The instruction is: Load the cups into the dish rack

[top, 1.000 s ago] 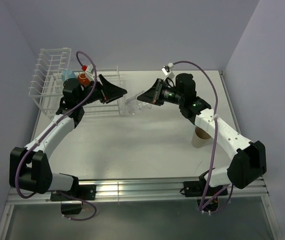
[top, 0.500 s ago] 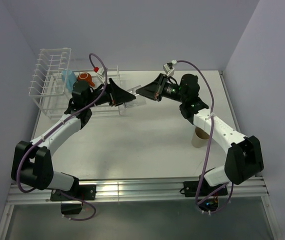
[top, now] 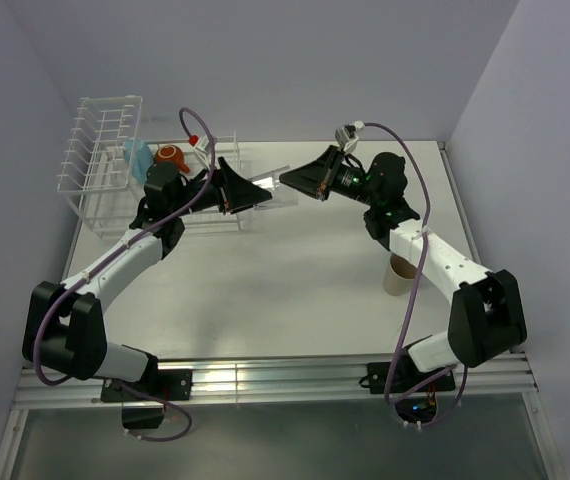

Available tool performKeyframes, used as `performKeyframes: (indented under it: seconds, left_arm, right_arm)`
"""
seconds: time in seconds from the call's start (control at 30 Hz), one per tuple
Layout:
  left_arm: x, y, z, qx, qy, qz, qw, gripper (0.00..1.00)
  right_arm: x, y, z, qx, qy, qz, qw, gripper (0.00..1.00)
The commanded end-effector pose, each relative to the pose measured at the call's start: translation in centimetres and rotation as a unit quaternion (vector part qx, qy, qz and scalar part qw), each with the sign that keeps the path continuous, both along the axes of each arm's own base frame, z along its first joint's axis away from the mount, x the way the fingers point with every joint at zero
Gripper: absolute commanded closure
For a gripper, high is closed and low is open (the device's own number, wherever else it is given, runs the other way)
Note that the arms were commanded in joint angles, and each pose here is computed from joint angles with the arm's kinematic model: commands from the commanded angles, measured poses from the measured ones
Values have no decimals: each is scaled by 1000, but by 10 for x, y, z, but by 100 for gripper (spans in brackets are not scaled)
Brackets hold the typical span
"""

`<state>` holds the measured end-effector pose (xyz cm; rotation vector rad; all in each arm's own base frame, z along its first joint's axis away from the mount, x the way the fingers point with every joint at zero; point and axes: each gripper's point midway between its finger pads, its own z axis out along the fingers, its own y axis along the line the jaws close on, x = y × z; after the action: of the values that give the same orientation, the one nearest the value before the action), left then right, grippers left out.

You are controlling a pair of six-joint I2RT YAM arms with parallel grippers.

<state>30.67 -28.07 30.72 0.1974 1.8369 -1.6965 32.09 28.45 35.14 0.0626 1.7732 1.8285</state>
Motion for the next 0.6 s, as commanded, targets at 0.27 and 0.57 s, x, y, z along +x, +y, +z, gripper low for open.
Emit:
performKeyframes:
  seconds: [0.27,0.57]
  left_arm:
    - [-1,0,18,-21,-30,0,999,36]
    - [4,0,37,-23,-51,10,998,100]
  right_arm:
    - [-5,-1,12,14,-39,13,999,100]
    - [-1,-5,1,-31,-43,-13,999,77]
